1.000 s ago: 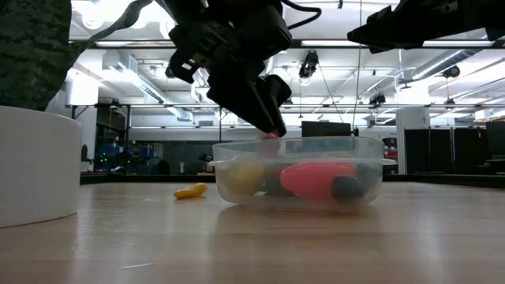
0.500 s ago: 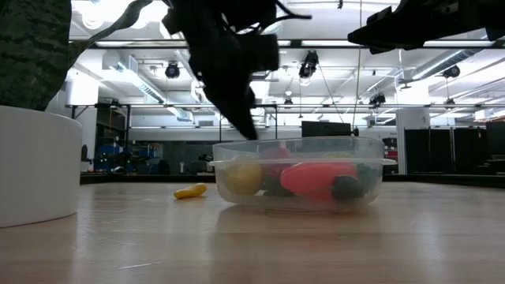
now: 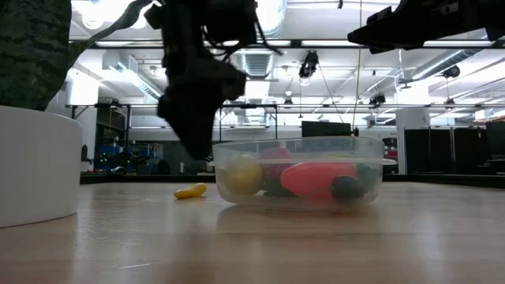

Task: Pick and placing Produce into tupperware
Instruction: Put the corn into the container

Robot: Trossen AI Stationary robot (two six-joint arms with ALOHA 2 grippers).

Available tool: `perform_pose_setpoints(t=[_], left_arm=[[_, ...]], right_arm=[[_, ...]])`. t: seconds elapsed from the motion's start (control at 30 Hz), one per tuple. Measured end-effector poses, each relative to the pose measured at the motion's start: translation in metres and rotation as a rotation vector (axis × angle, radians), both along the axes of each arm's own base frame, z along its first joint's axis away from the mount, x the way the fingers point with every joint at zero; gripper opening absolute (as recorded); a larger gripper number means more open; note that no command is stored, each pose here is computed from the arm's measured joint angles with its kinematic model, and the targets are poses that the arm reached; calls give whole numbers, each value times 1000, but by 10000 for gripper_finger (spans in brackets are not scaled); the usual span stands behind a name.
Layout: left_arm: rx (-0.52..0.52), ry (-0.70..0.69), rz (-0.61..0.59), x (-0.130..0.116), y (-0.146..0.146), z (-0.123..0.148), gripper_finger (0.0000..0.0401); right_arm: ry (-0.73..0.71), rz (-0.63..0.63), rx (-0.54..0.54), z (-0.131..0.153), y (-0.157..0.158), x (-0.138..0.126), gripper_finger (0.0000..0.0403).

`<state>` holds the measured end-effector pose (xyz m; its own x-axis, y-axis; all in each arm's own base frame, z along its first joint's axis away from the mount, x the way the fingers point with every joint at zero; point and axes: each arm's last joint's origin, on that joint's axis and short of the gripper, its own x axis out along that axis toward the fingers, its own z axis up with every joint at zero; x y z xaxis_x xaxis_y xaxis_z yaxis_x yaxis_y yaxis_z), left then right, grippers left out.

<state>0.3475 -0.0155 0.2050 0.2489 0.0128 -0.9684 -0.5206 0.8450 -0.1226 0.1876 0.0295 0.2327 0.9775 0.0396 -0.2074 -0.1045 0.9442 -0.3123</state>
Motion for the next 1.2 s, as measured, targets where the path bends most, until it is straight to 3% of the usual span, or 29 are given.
perform_pose_setpoints(t=[0.13,0.3,0.77,0.97,1.2], left_arm=[[31,21,123,-4,2,-5,182],[21,-32,181,0,2,-11,182],[-8,-8,251,-6,1,-31,182],[-72,-17,239,-3,-1,-47,182],[-73,16,232,-1,-2,-57,182]], right_arm=[[0,2,-9,0,0,0,63],[-1,4,-17,0,0,0,63],[-5,4,-19,1,0,0,63],[-5,4,-17,1,0,0,63],[-6,4,-17,1,0,-1,63]])
